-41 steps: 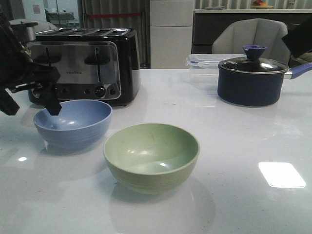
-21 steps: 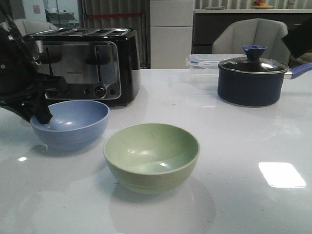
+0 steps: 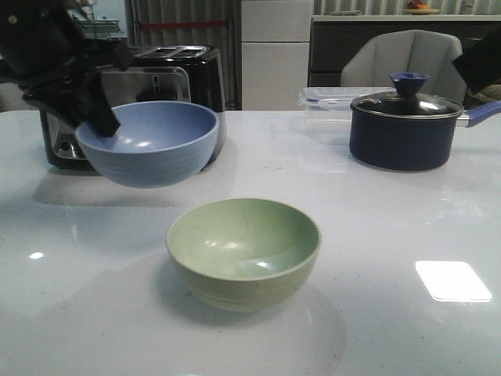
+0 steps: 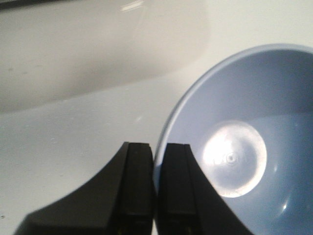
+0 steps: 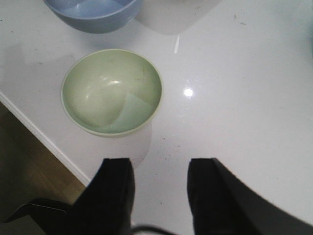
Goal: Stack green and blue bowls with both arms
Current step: 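Lift the blue bowl and lower it into the green bowl, then open the left gripper and raise it away from the stacked bowls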
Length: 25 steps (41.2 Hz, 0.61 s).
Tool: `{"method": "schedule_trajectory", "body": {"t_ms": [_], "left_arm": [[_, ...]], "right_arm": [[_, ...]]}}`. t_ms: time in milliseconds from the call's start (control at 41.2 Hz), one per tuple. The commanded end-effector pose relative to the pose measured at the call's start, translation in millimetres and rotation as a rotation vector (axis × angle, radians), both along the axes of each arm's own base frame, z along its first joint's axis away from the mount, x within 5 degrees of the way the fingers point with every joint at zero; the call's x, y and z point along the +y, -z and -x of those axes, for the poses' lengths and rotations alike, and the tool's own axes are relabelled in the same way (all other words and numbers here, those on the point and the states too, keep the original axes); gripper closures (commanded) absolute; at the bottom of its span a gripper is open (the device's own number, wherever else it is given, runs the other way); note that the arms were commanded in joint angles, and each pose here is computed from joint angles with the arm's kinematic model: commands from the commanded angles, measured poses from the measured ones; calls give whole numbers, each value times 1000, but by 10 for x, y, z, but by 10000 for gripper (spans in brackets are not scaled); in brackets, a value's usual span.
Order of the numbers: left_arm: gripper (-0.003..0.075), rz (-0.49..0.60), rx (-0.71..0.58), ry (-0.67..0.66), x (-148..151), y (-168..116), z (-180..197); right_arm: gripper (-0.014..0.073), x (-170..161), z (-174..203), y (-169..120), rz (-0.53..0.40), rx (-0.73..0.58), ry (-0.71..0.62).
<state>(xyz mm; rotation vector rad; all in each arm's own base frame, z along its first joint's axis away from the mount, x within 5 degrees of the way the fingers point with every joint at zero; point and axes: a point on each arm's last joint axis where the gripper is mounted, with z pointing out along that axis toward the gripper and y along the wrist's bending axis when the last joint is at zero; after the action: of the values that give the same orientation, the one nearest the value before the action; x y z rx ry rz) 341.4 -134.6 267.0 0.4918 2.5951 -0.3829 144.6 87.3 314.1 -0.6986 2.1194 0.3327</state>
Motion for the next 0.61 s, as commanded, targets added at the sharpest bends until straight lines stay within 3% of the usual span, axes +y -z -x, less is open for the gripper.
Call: {"method": "schedule_trajectory", "body": {"t_ms": [0, 291, 583], "left_arm": [[627, 57, -99, 78, -235, -344, 166], [627, 45, -63, 203, -690, -159, 310], [607, 10, 20, 205, -798, 235, 187]], "right_arm": [[200, 7, -33, -141, -35, -88, 6], [200, 7, -33, -141, -35, -88, 6], [200, 7, -33, -141, -35, -88, 6]]}}
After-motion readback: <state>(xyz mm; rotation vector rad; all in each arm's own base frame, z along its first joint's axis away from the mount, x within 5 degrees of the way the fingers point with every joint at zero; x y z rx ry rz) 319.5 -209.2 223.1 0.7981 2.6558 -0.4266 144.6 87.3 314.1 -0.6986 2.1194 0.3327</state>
